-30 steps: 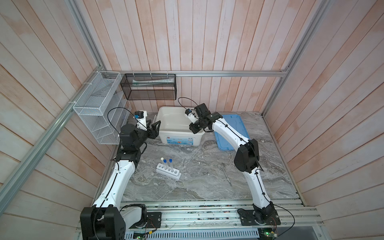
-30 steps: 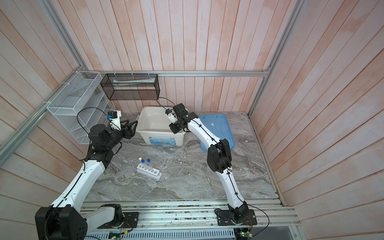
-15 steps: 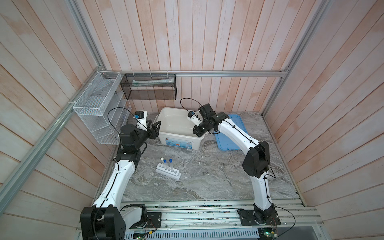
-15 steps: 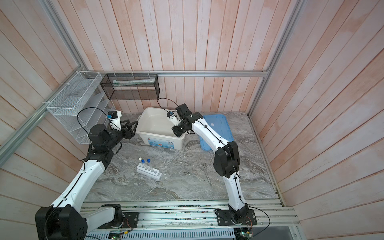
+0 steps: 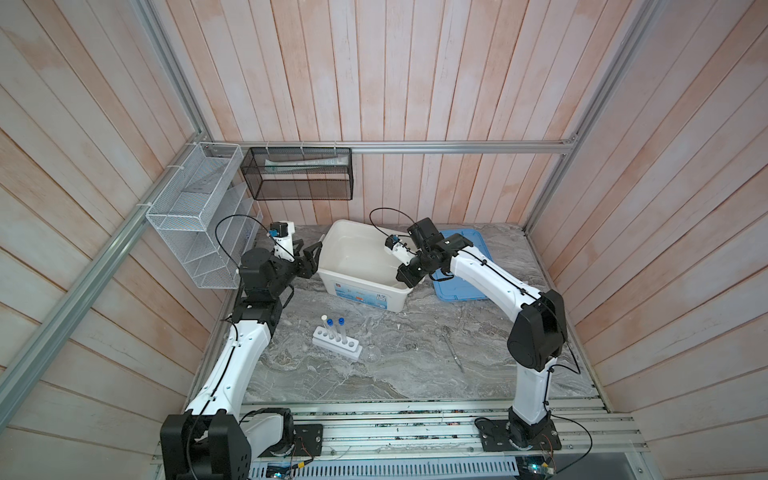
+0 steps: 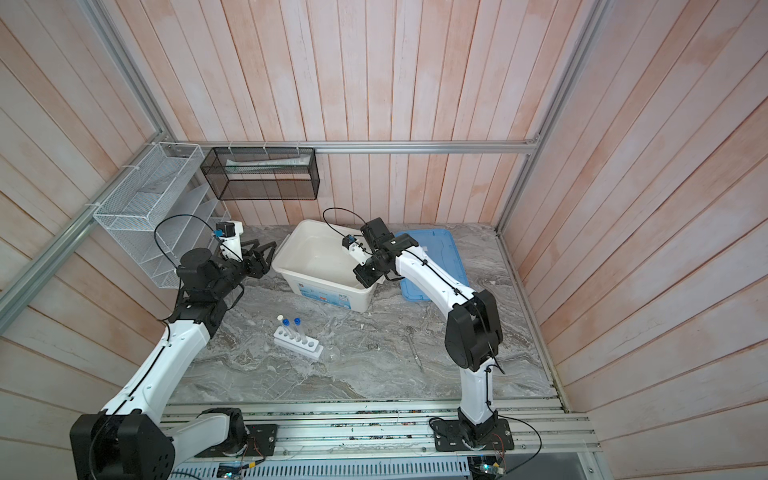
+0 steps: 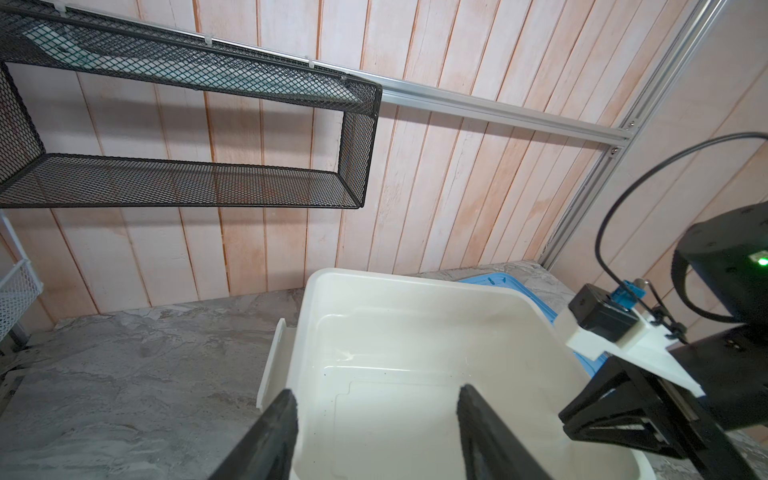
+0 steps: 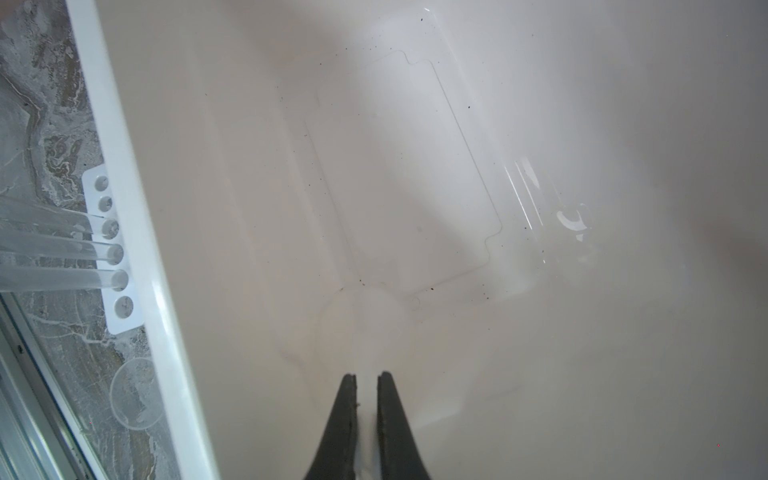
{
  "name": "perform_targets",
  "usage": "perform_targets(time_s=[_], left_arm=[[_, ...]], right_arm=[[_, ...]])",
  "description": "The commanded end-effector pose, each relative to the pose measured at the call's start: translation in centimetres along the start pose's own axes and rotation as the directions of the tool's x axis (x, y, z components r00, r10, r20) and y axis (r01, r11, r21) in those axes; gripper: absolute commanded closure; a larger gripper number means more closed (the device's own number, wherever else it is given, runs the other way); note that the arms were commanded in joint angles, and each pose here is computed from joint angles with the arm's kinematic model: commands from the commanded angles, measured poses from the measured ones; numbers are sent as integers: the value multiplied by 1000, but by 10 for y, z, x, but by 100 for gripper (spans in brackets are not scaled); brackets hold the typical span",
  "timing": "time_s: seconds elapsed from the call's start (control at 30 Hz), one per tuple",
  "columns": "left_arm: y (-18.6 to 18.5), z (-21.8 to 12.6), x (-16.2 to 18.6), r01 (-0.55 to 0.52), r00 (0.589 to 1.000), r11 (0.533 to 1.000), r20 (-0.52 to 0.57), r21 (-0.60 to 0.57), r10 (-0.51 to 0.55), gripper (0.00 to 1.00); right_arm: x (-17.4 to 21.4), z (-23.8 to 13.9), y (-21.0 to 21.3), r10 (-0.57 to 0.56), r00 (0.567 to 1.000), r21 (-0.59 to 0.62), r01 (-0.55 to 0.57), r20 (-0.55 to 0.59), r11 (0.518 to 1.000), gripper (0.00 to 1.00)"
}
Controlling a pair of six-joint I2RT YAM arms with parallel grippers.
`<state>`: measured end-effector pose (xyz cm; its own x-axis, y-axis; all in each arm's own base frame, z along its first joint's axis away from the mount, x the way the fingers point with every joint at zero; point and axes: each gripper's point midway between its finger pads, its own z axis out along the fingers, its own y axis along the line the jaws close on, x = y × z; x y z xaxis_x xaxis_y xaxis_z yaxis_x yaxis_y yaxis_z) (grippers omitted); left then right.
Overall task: Organize the chemistry lab equipment
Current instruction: 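Lower the funnel into the white bin and open the right gripper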
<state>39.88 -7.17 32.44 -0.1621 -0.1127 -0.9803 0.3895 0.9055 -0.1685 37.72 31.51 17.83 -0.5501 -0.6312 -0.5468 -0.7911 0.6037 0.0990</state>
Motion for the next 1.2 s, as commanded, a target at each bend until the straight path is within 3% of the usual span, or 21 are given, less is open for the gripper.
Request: perform_targets(time_s=[0.0, 0.37, 0.53, 0.8, 1.17], left_arm=[[-3, -2, -1, -1, 1000, 1000, 3, 18, 1, 37], [-3, -4, -2, -5, 1000, 1000, 6, 15, 5, 37], [-3, -4, -1, -4, 1000, 1000, 5, 16, 4, 37], [-2, -4, -1, -8, 1000, 1000, 4, 12, 8, 37], [-1, -2, -1, -9, 1000, 1000, 2, 10, 8, 37]], right_arm=[[-2, -20, -9, 7, 1000, 31, -7, 30, 999, 93], [-67, 14, -10, -49, 995, 12, 48, 84, 999, 93], [-91, 39, -23, -53, 994, 86, 46, 91, 995, 93], [-79, 84, -51, -28, 999, 189, 19, 46, 982, 93], [-66, 107, -71, 2, 999, 244, -11, 36, 970, 92]])
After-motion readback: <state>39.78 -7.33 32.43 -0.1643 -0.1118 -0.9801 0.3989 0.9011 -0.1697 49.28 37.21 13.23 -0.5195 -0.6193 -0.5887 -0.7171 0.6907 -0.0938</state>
